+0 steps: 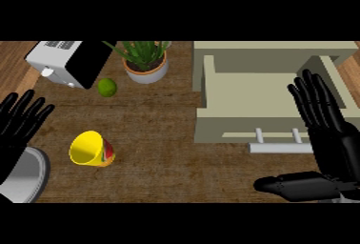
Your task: Pick up the cup, place it into the drawer and close the drawer
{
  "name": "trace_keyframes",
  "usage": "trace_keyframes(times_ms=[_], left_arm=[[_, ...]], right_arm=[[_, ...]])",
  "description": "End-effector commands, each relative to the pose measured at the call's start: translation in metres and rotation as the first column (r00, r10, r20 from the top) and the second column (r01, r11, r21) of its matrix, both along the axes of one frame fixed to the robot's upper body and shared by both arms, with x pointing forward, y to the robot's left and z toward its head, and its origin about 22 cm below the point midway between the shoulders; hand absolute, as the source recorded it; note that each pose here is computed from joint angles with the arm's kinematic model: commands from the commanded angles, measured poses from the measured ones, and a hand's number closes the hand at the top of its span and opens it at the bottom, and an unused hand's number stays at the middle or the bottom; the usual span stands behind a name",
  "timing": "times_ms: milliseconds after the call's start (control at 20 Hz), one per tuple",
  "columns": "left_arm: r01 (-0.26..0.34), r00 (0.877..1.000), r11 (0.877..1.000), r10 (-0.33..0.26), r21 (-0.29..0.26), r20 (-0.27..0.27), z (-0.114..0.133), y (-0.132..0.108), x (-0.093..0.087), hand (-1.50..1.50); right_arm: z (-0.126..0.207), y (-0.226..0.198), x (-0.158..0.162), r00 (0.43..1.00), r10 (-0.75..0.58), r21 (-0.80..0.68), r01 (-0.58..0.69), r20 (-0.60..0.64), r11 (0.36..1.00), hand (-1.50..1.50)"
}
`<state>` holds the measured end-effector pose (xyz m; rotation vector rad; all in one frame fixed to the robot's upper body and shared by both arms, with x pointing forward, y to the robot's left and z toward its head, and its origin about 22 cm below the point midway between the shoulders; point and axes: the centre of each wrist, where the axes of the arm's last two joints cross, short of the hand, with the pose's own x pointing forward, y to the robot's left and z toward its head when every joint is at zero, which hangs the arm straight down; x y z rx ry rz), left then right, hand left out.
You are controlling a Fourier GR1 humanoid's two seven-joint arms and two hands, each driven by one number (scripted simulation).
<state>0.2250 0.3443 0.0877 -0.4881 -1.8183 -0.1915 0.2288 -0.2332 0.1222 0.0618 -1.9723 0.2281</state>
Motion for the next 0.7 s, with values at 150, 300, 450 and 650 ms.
trace_keyframes(times_ms=[150,300,450,650], left_arm=[[-0.015,0.996,0.999,0.018,0.043,-0.085,-0.043,0.004,0.031,-1.5],[-0.024,0.992,0.997,0.033,0.067,-0.123,-0.065,0.028,0.029,-1.5],[-0.038,0.988,0.996,0.05,0.083,-0.144,-0.092,0.03,0.034,-1.5],[-0.085,0.982,0.989,0.103,0.119,-0.159,-0.095,0.046,0.037,-1.5]], right_arm=[[0.002,-0.009,0.023,1.0,0.023,-0.011,-0.023,-0.003,1.0,-1.5],[0.007,-0.008,0.011,1.0,0.018,-0.006,-0.018,0.016,1.0,-1.5],[0.011,-0.023,0.018,0.999,0.019,-0.015,-0.018,0.038,1.0,-1.5],[0.029,-0.019,0.036,0.999,0.019,-0.012,-0.019,0.026,1.0,-1.5]])
